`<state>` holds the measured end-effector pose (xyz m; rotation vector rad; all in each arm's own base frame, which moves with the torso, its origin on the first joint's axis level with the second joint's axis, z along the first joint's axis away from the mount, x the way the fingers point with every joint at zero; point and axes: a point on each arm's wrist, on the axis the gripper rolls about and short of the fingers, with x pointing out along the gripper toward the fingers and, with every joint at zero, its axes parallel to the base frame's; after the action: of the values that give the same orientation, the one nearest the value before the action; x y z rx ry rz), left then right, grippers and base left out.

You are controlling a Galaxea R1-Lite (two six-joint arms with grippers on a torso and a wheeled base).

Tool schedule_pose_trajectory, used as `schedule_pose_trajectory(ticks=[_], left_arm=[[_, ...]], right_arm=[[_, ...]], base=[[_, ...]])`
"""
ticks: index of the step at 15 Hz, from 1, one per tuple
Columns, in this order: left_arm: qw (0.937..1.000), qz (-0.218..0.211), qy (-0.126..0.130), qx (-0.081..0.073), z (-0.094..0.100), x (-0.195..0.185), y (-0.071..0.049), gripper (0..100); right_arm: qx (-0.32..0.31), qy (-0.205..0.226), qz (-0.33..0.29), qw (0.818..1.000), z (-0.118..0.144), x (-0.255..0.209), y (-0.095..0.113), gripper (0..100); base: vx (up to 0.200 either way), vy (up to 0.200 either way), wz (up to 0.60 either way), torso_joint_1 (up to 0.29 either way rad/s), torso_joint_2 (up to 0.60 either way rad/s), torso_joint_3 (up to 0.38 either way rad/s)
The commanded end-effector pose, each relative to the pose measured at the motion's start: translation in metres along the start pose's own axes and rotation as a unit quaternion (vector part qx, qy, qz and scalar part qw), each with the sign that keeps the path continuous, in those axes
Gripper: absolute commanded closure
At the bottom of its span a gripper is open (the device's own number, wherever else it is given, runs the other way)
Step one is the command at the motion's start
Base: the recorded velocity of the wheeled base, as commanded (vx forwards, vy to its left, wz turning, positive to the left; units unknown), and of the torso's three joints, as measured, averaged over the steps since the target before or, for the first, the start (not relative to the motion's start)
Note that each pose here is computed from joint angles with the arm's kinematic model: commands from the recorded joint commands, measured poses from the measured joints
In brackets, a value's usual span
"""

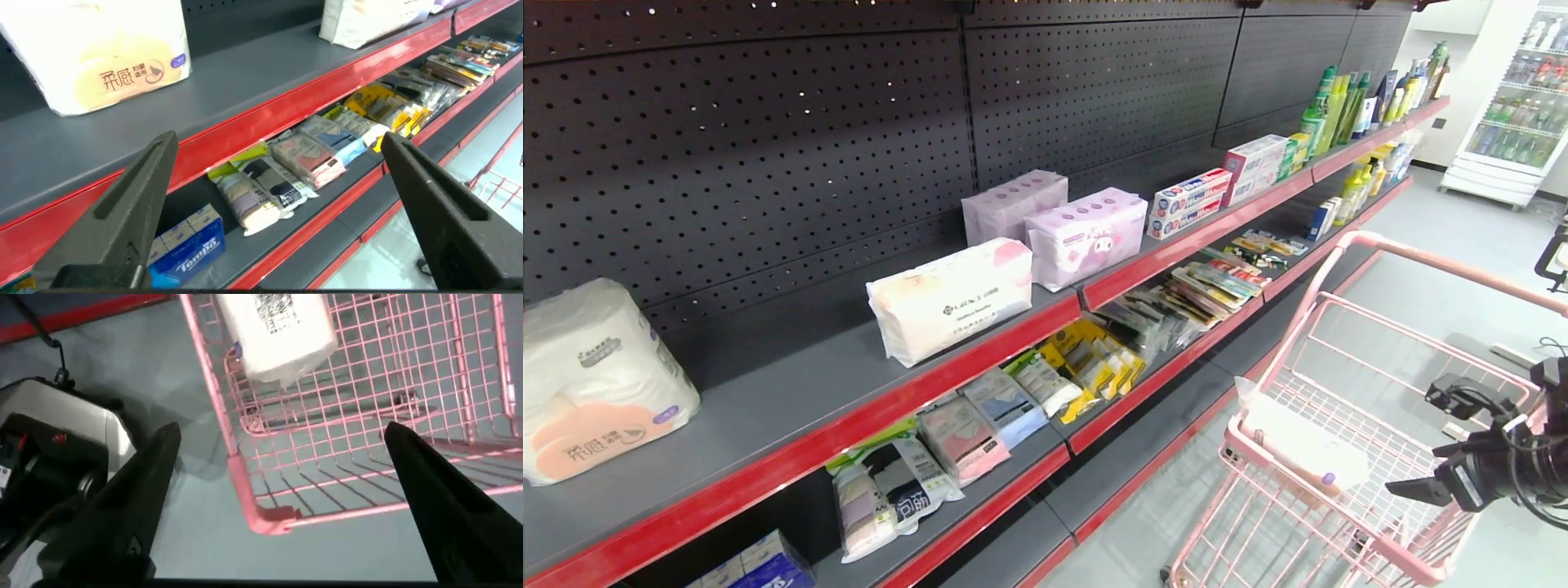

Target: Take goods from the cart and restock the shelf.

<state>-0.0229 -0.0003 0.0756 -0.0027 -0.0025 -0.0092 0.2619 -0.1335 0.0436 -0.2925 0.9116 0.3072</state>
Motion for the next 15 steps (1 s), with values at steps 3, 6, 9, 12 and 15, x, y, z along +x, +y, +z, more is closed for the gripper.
schedule_pose_trajectory(ticks=[3, 6, 9, 12, 15], left_arm=[[1.0, 0.0, 0.001, 0.0, 0.0, 0.0, 0.0, 0], [1.0, 0.0, 0.001, 0.0, 0.0, 0.0, 0.0, 0], [1.0, 0.0, 0.001, 0.0, 0.0, 0.0, 0.0, 0], [1.0, 0.0, 0.001, 0.0, 0.0, 0.0, 0.0, 0], [1.0, 0.0, 0.001, 0.0, 0.0, 0.0, 0.0, 0]], right_arm=[[-0.012, -0.008, 0.031, 0.999, 0.017, 0.045, -0.014, 0], [-0.025, -0.007, 0.048, 0.999, 0.024, 0.065, -0.006, 0], [-0.029, -0.005, 0.054, 0.998, 0.024, 0.084, -0.009, 0], [-0.031, -0.012, 0.048, 0.998, 0.028, 0.096, -0.019, 0], [-0.045, -0.013, 0.05, 0.998, 0.031, 0.107, -0.021, 0]], base=[[0.0, 0.0, 0.0, 0.0, 0.0, 0.0], [0.0, 0.0, 0.0, 0.0, 0.0, 0.0], [0.0, 0.0, 0.0, 0.0, 0.0, 0.0], [0.0, 0.0, 0.0, 0.0, 0.0, 0.0], [0.0, 0.0, 0.0, 0.0, 0.0, 0.0]])
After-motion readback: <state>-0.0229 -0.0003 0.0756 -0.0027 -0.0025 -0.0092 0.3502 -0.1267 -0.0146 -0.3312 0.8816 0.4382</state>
